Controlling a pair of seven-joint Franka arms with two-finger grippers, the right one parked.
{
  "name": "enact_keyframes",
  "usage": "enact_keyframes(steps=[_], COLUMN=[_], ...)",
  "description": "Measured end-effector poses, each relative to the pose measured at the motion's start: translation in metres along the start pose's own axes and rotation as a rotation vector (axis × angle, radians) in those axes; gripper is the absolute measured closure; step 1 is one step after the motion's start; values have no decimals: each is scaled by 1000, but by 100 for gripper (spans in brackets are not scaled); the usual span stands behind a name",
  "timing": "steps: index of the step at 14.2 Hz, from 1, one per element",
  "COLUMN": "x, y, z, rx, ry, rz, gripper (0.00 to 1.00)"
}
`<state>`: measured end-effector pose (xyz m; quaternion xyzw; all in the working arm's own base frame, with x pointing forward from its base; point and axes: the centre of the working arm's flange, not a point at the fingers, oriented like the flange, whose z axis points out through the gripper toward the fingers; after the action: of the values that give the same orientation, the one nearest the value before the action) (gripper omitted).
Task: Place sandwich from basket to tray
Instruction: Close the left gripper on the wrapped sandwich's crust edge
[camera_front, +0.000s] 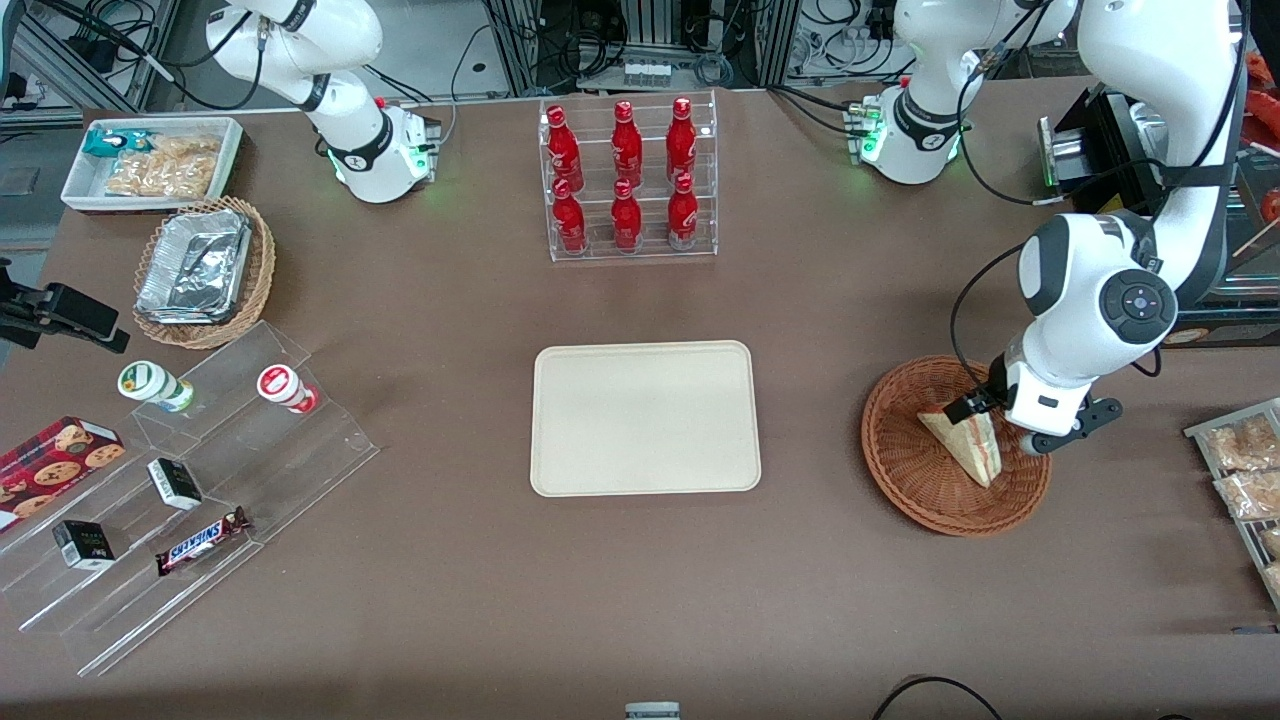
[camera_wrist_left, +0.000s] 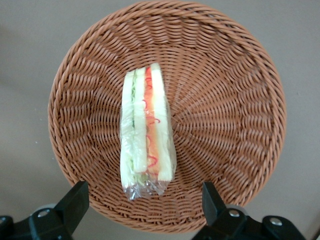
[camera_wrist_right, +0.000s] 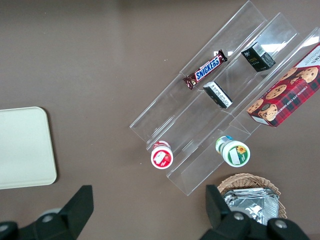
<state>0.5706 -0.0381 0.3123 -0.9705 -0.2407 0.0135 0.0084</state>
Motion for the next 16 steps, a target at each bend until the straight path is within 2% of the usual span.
enact_keyframes(steps=[4,6,8,10,14,16], x=[3,5,7,7,8,9], y=[-9,-8,-7,-7,-7,-5], z=[10,23,43,59,62,59], rx=[-54,-84,-90,-85,-84,-88], ry=[-34,-21,-14,-24,-25,-18], rz=[-100,-124,-132,-135,-136,-128], gripper=[0,0,0,0,42,60])
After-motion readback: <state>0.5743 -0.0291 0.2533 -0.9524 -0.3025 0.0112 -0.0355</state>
